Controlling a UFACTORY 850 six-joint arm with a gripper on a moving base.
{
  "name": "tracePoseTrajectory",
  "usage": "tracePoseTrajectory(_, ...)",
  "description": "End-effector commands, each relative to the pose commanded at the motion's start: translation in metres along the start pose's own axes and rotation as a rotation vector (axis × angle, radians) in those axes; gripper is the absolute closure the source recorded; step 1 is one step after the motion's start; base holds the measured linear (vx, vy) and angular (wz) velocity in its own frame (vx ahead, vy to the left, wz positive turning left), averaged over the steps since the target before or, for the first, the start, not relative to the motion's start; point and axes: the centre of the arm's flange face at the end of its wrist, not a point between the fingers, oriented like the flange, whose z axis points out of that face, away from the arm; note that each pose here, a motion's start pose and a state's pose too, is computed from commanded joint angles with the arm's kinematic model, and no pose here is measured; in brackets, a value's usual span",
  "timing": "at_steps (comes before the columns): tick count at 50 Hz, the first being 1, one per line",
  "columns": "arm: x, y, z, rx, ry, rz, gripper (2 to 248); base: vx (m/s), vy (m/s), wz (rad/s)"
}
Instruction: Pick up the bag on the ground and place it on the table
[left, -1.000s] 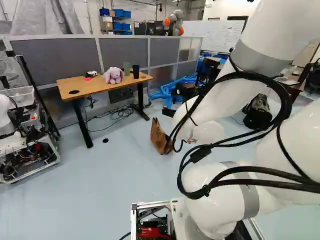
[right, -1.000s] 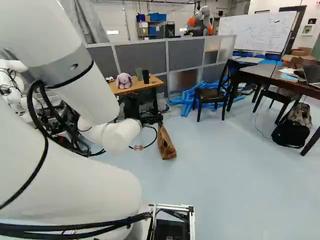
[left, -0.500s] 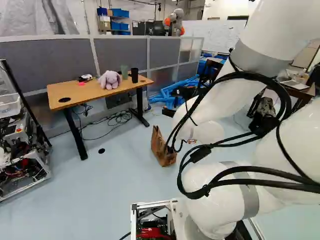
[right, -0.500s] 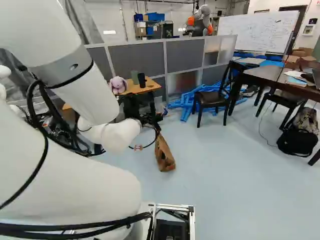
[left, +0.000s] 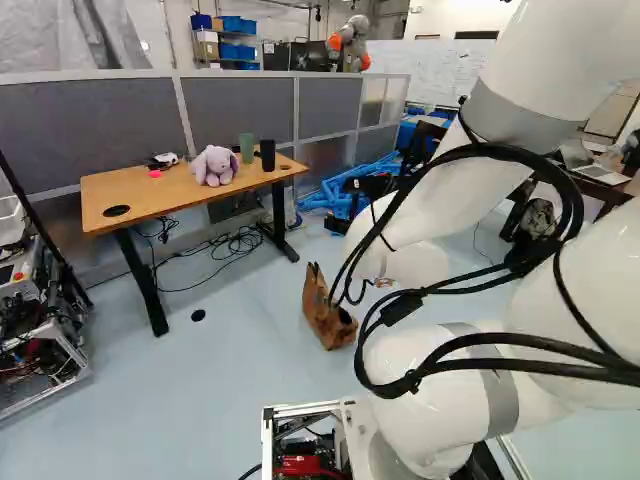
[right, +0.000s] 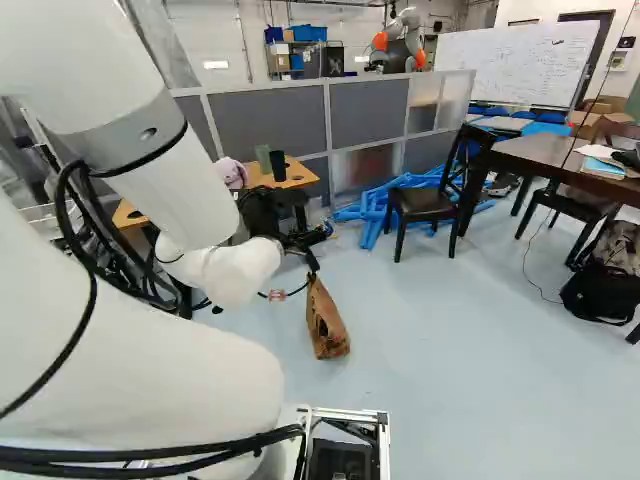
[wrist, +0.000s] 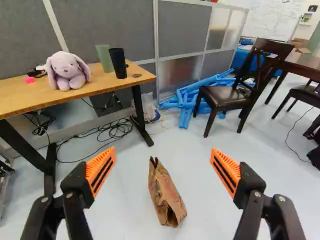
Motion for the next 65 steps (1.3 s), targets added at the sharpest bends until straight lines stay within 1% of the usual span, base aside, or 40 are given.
tracePoseTrajectory(14, 0.002, 0.000, 0.004, 0.000, -0.002, 0.000, 3, 0.000, 0.000, 0.000)
tracePoseTrajectory(24, 0.010, 0.000, 0.021, 0.000, -0.015, 0.000, 3, 0.000, 0.000, 0.000)
tracePoseTrajectory(35, 0.016, 0.000, 0.042, 0.000, -0.059, 0.000, 3, 0.000, 0.000, 0.000)
tracePoseTrajectory(46, 0.018, 0.001, 0.063, -0.010, -0.132, 0.009, 3, 0.000, 0.000, 0.000)
tracePoseTrajectory(65, 0.005, 0.003, 0.107, -0.041, -0.327, 0.042, 3, 0.000, 0.000, 0.000)
